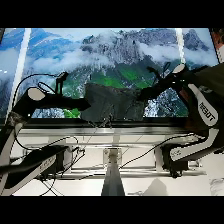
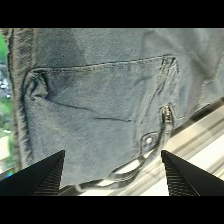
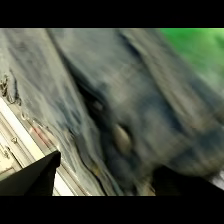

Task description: Fold the clothes and pants, and hang the long-sleeved shirts on hangers.

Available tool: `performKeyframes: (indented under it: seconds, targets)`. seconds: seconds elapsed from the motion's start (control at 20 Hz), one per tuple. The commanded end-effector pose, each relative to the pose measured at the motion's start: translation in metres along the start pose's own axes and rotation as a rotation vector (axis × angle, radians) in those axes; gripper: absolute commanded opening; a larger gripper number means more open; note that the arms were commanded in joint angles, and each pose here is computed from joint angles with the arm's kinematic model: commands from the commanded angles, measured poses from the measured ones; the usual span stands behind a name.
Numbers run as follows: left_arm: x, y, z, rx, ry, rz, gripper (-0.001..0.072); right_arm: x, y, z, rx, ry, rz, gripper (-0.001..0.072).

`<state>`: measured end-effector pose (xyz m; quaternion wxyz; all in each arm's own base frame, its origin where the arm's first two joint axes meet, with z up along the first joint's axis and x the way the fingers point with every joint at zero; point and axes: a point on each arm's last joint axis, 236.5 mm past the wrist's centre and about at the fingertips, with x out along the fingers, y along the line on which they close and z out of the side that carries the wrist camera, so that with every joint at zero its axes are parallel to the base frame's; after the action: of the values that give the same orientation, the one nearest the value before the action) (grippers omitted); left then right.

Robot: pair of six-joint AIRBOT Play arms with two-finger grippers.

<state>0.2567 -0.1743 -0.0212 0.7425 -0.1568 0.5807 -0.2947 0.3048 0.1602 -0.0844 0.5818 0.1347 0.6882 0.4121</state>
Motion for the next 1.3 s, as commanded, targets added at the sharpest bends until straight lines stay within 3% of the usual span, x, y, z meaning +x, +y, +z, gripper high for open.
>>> performKeyframes:
  seconds: [0.0,0.05,0.1,0.15,0.2,0.5,0.75,0.8,0.9,1.1,1.25]
  targets:
    - [0.0,-0.001,0.003,-0.005,-0.015,-0.002,0.069,0.03,0.014,0.016,-0.093,-0.002,-0.035,0.0619]
    - [0.0,0.003,0.005,0.002,-0.022,0.014,0.0689,0.037,0.017,0.02,-0.113,-0.006,-0.053,0.0607]
    - [0.0,0.007,0.007,0.007,-0.029,0.028,0.069,0.042,0.021,0.023,-0.134,-0.004,-0.065,0.0437]
    - [0.0,0.008,0.008,0.008,-0.035,0.032,0.069,0.045,0.027,0.022,-0.16,0.019,-0.066,0.0141]
    - [0.0,0.008,0.009,0.008,-0.038,0.033,0.0689,0.044,0.035,0.019,-0.185,0.049,-0.06,0.0052]
    - [0.0,0.008,0.011,0.008,-0.046,0.035,0.0689,0.0,0.077,0.045,-0.335,0.041,-0.058,0.0048]
    - [0.0,0.008,0.011,0.007,-0.045,0.035,0.0689,-0.034,0.026,0.127,-0.338,-0.245,-0.382,0.0049]
    - [0.0,0.008,0.011,0.007,-0.045,0.035,0.0689,-0.043,0.013,0.139,-0.306,-0.298,-0.446,0.0085]
    - [0.0,0.008,0.011,0.008,-0.045,0.035,0.0689,-0.053,0.003,0.151,-0.303,-0.35,-0.508,0.0628]
    - [0.0,0.008,0.011,0.007,-0.046,0.035,0.0689,-0.075,-0.028,0.155,-0.323,-0.348,-0.673,0.0642]
    - [0.0,0.008,0.011,0.007,-0.046,0.035,0.0689,-0.078,-0.05,0.146,-0.163,-0.358,-0.66,0.0642]
